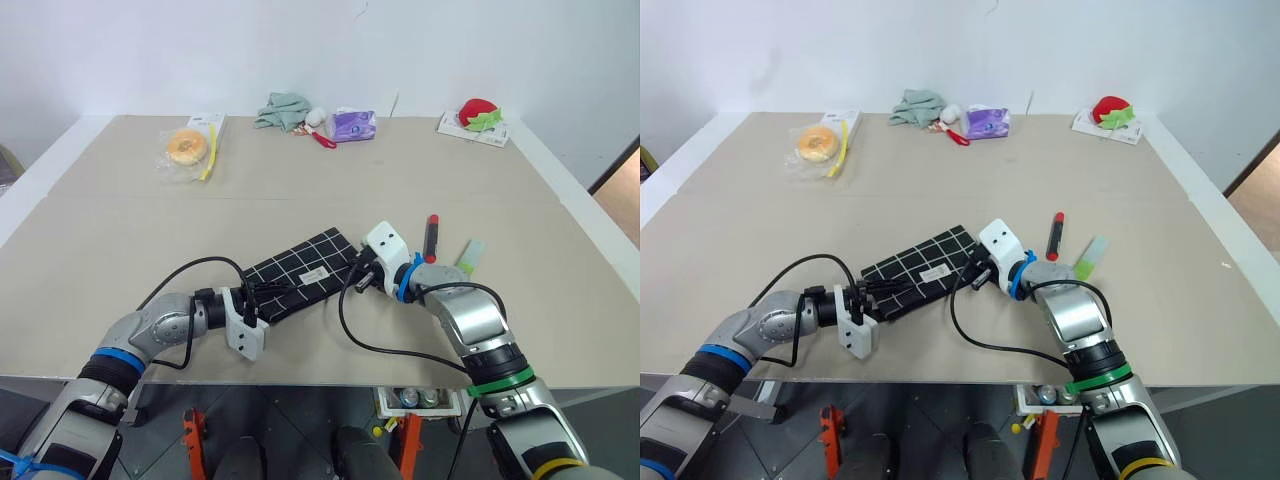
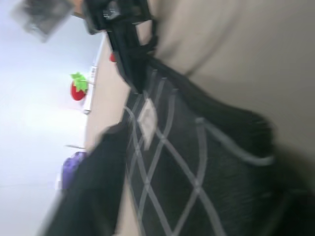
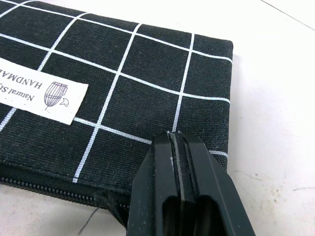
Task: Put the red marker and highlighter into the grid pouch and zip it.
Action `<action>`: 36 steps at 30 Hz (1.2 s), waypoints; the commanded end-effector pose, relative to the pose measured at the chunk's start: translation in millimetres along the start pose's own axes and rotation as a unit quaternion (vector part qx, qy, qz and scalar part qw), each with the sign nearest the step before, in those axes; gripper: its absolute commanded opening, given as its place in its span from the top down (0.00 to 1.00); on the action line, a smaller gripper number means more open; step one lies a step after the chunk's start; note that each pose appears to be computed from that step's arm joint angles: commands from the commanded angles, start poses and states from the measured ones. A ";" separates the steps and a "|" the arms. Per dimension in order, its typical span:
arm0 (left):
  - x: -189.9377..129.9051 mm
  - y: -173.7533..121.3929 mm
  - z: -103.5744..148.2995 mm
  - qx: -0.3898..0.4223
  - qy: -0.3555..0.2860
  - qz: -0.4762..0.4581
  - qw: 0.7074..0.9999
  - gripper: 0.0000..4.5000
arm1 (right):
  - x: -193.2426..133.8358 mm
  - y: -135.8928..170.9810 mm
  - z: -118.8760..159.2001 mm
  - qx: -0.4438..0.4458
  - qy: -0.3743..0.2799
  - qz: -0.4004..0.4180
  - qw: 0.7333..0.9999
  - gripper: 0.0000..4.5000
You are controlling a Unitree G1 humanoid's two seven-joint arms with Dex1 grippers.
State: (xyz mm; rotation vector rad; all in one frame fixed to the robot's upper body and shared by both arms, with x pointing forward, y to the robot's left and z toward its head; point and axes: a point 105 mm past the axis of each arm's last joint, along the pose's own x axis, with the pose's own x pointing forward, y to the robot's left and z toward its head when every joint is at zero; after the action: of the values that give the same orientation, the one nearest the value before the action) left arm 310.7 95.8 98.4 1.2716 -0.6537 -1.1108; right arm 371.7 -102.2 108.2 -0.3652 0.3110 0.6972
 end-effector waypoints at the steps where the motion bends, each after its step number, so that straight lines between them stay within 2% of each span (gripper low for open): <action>1: 2.9 -16.1 -2.6 -0.027 0.012 -0.029 0.999 0.89 | 0.2 3.8 -1.9 0.007 0.001 0.003 1.000 1.00; 2: 3.7 -15.4 -2.0 -0.028 0.012 -0.028 0.999 0.98 | 0.2 3.7 -1.3 0.007 -0.001 0.002 1.000 1.00; 3: 4.2 -14.8 -1.7 -0.029 0.011 -0.028 0.999 0.99 | 0.0 3.7 -0.4 0.007 -0.003 0.002 1.000 1.00; 8: 5.3 -13.6 -1.3 -0.040 0.013 -0.026 0.999 0.99 | -9.1 -1.8 6.9 0.015 -0.030 -0.007 0.999 1.00; 14: 6.4 -10.5 -1.8 -0.052 0.016 -0.021 0.998 0.99 | -47.2 -26.7 44.1 0.083 -0.151 -0.040 0.984 1.00; 18: 8.6 -11.1 -2.2 -0.060 0.020 -0.026 0.998 0.99 | -67.6 -35.2 43.5 0.127 -0.158 -0.040 0.978 1.00; 19: 9.5 -10.6 -2.0 -0.061 0.020 -0.026 0.998 1.00 | -71.4 -35.3 40.5 0.136 -0.151 -0.037 0.978 0.85; 20: 9.9 -10.2 -2.0 -0.061 0.020 -0.025 0.998 1.00 | -73.3 -35.0 37.9 0.140 -0.144 -0.037 0.979 0.77; 26: 11.0 -9.1 -2.6 -0.063 0.022 -0.023 0.997 1.00 | -67.9 -30.1 9.1 0.164 -0.065 -0.044 0.983 0.09; 27: 11.5 -8.8 -2.4 -0.063 0.022 -0.022 0.998 1.00 | -65.2 -27.4 3.8 0.170 -0.051 -0.043 0.983 0.01; 32: 12.5 -6.6 -1.8 -0.063 0.021 -0.018 0.998 1.00 | -52.5 -12.6 -3.3 0.192 -0.031 -0.034 0.980 0.01; 36: 12.5 -5.7 -1.5 -0.064 0.021 -0.015 0.998 1.00 | -43.8 -8.2 -12.4 0.149 -0.003 -0.047 0.988 0.01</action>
State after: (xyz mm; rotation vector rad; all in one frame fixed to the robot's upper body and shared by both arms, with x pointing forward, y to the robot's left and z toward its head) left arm 319.1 89.8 105.9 1.2117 -0.5726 -1.0924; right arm 341.9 -137.7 110.5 -0.0469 0.4199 0.5574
